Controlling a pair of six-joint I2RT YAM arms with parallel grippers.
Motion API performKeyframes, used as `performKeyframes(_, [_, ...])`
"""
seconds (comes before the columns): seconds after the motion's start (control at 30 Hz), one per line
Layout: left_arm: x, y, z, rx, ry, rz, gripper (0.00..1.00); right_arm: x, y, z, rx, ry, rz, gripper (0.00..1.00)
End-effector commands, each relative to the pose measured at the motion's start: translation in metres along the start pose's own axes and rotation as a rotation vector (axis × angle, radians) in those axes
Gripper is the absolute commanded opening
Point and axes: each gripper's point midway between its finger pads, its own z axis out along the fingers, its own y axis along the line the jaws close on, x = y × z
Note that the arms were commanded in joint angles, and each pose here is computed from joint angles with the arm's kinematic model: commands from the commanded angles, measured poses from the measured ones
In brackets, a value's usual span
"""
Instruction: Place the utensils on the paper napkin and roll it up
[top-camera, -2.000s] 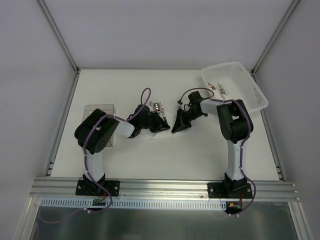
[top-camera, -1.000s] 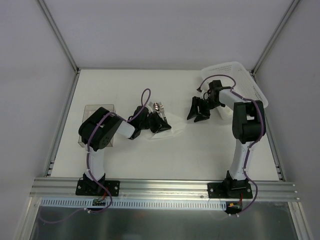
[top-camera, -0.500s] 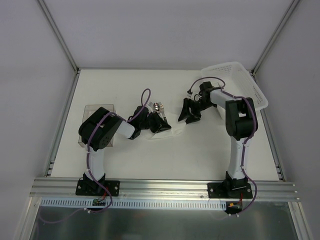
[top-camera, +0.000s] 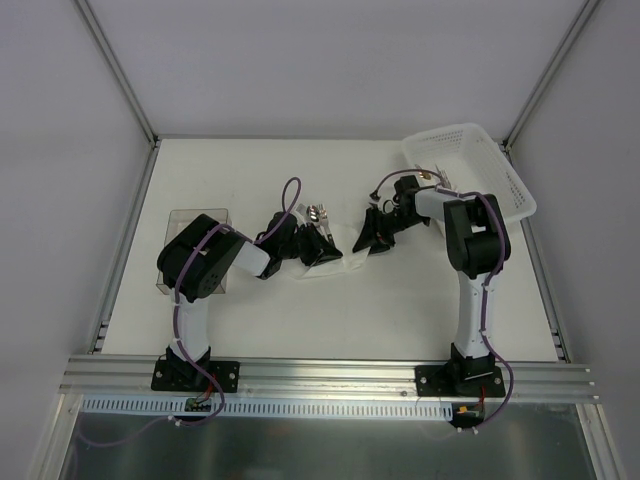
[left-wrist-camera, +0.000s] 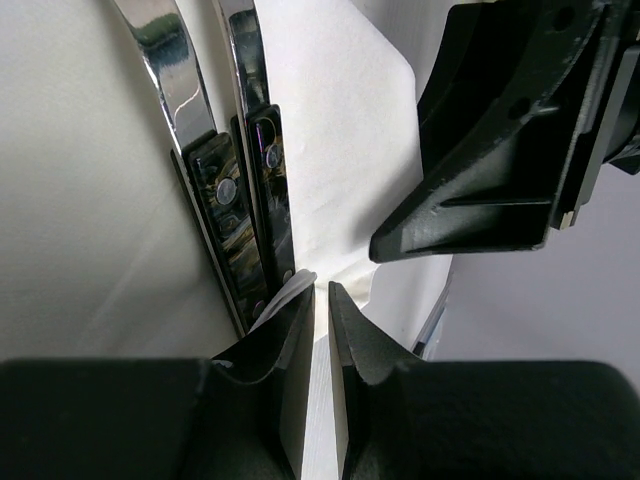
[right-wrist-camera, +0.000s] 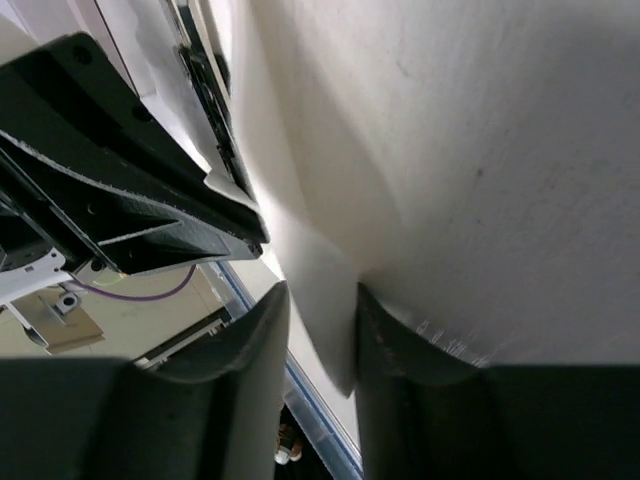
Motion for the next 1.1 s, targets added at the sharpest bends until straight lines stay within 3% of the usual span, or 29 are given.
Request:
performKeyframes(0.0, [0.004, 0.038, -0.002, -0.118, 0.005, -0.034, 0.13, -0.012, 0.028, -0.009, -0.052, -0.059, -0.026, 0.31])
performKeyframes(0.07, [0.003, 0.037, -0.003, -0.114, 0.002, -0.032, 0.13, -0.014, 0.032, -0.008, -0.048, -0.064, -0.021, 0.23])
performKeyframes(0.23, [0.004, 0.037, -0.004, -0.112, 0.001, -0.029, 0.13, -0.016, 0.045, -0.003, -0.051, -0.062, -0.039, 0.17])
performKeyframes(1.07, [-0.008, -0.025, -0.04, -0.02, -0.046, 0.114, 0.21, -0.013, 0.049, 0.017, -0.011, -0.035, -0.05, 0.06])
